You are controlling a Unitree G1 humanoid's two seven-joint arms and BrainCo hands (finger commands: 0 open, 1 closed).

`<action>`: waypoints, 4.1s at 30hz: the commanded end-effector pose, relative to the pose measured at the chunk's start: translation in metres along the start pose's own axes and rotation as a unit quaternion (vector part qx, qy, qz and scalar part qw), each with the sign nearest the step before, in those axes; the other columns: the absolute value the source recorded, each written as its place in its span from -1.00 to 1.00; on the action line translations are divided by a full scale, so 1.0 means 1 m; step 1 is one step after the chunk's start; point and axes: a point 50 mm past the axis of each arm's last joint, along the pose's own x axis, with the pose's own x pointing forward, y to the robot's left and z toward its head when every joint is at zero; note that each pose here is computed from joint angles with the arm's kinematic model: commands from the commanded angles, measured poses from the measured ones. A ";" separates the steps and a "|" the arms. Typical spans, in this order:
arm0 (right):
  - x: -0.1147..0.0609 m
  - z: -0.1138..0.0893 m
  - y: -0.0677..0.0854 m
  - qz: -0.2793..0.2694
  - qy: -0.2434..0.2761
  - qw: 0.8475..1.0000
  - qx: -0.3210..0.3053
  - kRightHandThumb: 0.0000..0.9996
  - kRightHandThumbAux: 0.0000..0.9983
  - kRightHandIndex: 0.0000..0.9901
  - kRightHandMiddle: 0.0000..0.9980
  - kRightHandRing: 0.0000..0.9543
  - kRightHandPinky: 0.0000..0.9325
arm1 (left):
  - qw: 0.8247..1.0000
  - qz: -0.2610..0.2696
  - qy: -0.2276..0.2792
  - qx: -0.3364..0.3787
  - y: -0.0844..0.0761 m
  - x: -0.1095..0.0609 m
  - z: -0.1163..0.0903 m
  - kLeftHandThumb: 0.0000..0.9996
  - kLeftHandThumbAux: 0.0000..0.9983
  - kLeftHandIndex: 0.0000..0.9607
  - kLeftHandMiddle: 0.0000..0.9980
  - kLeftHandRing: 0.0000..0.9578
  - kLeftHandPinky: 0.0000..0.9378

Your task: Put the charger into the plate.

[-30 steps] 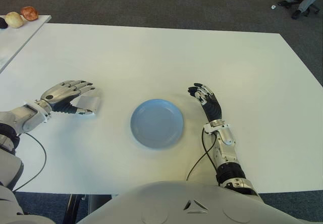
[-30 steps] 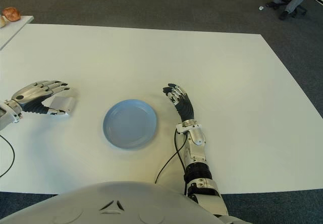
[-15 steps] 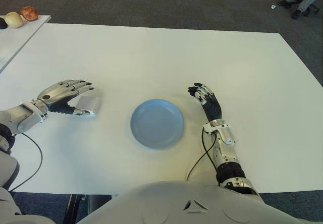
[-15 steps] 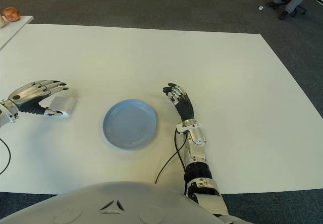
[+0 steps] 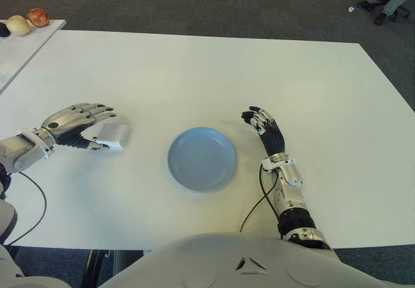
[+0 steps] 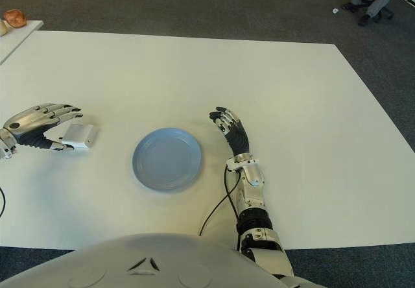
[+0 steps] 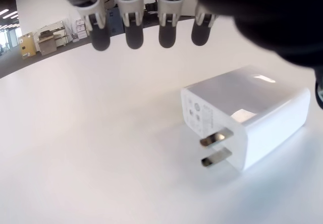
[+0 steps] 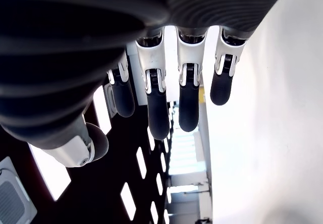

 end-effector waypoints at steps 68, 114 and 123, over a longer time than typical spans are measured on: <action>-0.038 -0.020 0.002 -0.026 0.065 0.997 0.019 -1.00 0.13 -0.56 -0.33 -0.42 -0.52 | 0.997 -0.071 -0.019 -0.021 -0.014 0.009 0.013 -0.37 -0.42 -1.00 -1.00 -0.96 -0.79; -0.043 -0.018 0.009 -0.033 0.064 0.997 0.026 -1.00 0.13 -0.54 -0.32 -0.42 -0.54 | 0.997 -0.074 -0.005 -0.003 -0.012 0.025 0.014 -0.02 -0.10 -0.78 -0.62 -0.51 -0.29; -0.043 -0.018 0.010 -0.033 0.064 0.997 0.026 -1.00 0.13 -0.54 -0.32 -0.42 -0.54 | 0.997 -0.079 -0.007 0.013 -0.010 0.035 0.015 0.30 -0.01 -0.33 -0.03 -0.01 0.07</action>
